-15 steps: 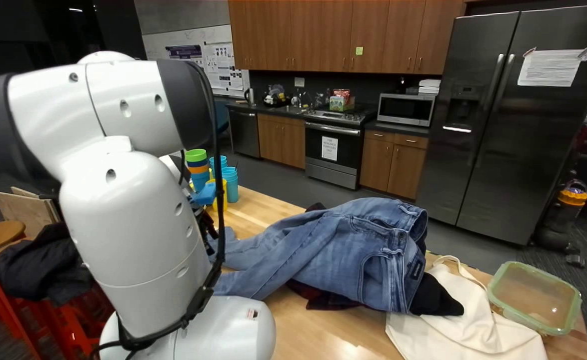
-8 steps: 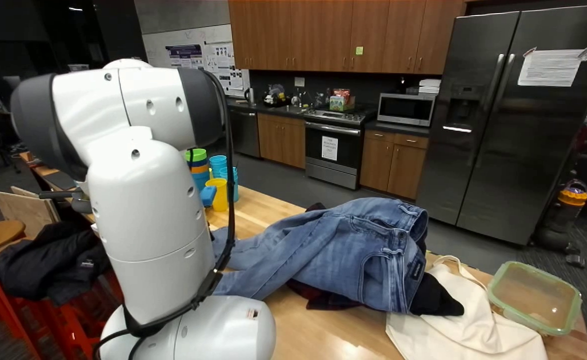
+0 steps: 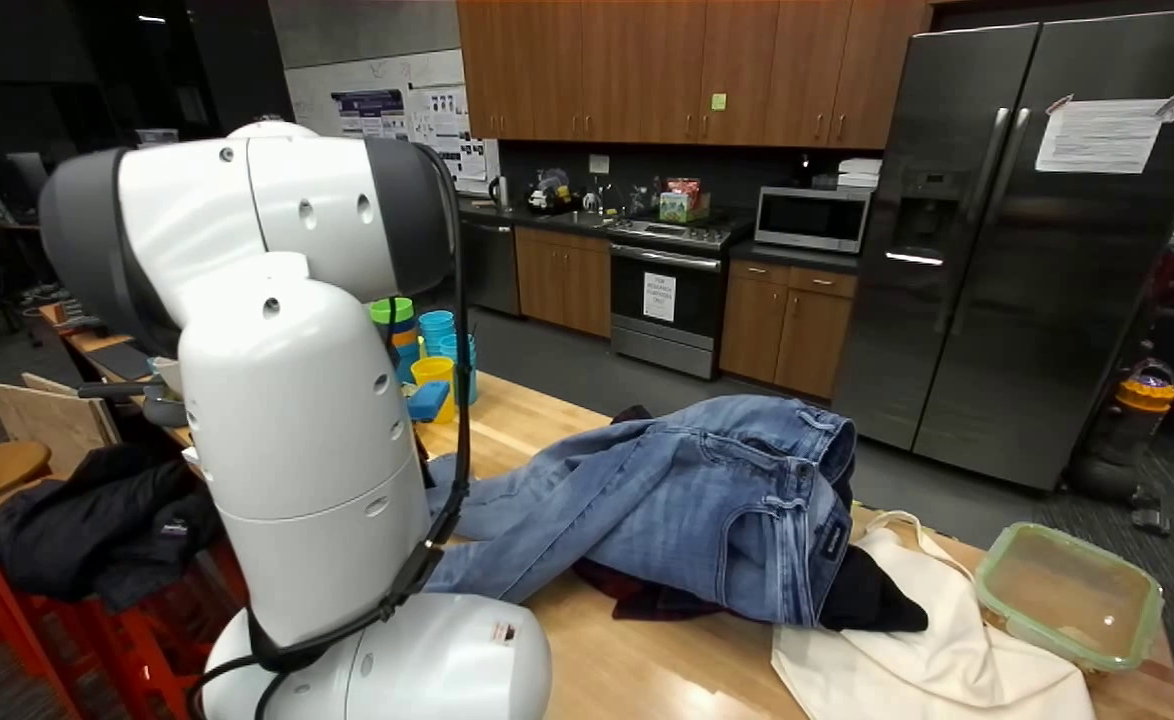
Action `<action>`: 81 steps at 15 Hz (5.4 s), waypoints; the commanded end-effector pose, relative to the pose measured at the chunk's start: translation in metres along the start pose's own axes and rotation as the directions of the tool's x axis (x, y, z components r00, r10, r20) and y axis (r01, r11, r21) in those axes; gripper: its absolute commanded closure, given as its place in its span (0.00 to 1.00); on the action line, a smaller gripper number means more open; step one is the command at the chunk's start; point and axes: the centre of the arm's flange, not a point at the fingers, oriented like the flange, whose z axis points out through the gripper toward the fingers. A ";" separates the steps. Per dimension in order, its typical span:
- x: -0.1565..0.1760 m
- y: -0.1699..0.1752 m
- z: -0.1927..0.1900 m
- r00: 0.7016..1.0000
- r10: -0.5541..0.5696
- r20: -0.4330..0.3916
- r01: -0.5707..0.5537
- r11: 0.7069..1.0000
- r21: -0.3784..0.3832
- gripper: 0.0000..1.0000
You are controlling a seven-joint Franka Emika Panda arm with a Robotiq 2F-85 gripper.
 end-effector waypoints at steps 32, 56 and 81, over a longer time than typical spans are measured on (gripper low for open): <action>-0.003 0.003 -0.171 0.987 0.135 0.088 -0.150 0.972 0.183 0.98; 0.029 0.141 -0.201 0.930 0.358 -0.077 -0.333 0.914 0.233 0.98; -0.024 0.031 -0.191 0.884 0.459 -0.085 -0.463 0.886 -0.028 0.00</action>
